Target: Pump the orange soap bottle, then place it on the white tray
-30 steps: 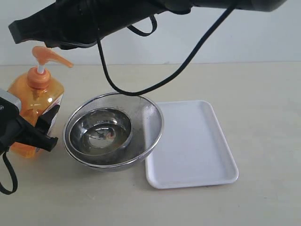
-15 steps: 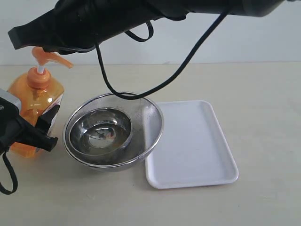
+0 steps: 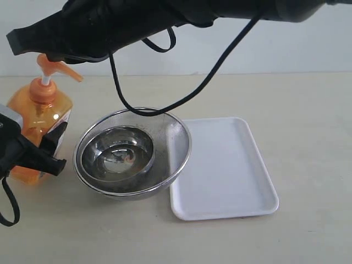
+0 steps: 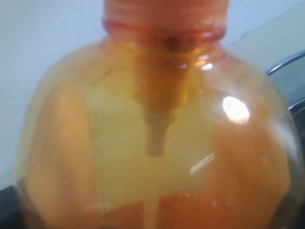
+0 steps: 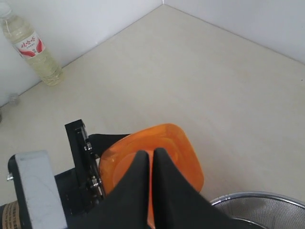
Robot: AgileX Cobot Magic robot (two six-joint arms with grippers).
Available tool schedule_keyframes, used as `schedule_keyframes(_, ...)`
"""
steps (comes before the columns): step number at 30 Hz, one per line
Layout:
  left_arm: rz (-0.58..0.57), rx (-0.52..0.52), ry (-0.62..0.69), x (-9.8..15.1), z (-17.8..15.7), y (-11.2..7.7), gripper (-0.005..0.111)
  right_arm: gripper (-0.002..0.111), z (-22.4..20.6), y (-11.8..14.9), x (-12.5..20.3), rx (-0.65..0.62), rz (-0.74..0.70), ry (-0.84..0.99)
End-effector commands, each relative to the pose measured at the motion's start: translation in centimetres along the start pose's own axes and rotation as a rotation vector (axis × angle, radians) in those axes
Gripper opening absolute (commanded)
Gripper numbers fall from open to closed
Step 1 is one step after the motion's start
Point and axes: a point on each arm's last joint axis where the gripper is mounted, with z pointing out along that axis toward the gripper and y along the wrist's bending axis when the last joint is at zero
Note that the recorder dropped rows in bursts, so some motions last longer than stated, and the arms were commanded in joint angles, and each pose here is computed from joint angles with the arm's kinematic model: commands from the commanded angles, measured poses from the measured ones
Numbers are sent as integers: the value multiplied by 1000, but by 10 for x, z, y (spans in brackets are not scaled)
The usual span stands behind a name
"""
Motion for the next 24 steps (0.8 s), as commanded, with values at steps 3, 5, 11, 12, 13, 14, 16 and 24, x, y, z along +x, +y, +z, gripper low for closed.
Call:
schedule_keyframes(3,-9,29,-4,-1,-1,-4,5,0,16,-4,21,-21,-7,109)
schedule_keyframes(5,-5,36,-7,-1,-1,-4,5,0,17,-4,22,-24,-6,115)
schedule_keyframes(11,-2,44,-13,-1,-1,-5,5,0,17,-3,23,-29,-6,124)
schedule_keyframes(12,-2,44,-13,-1,-1,-5,5,0,17,-3,23,-30,-1,126)
schedule_keyframes(13,-2,44,-13,-1,-1,-5,5,0,17,-3,23,-31,-1,126)
schedule_keyframes(14,-2,44,-13,-1,-1,-5,5,0,17,-3,23,-32,-1,129)
schedule_keyframes(16,-2,44,-13,-1,-1,-5,5,0,17,-3,24,-35,2,135)
schedule_keyframes(24,-4,56,-18,-2,-1,-6,5,0,17,-2,26,-45,4,152)
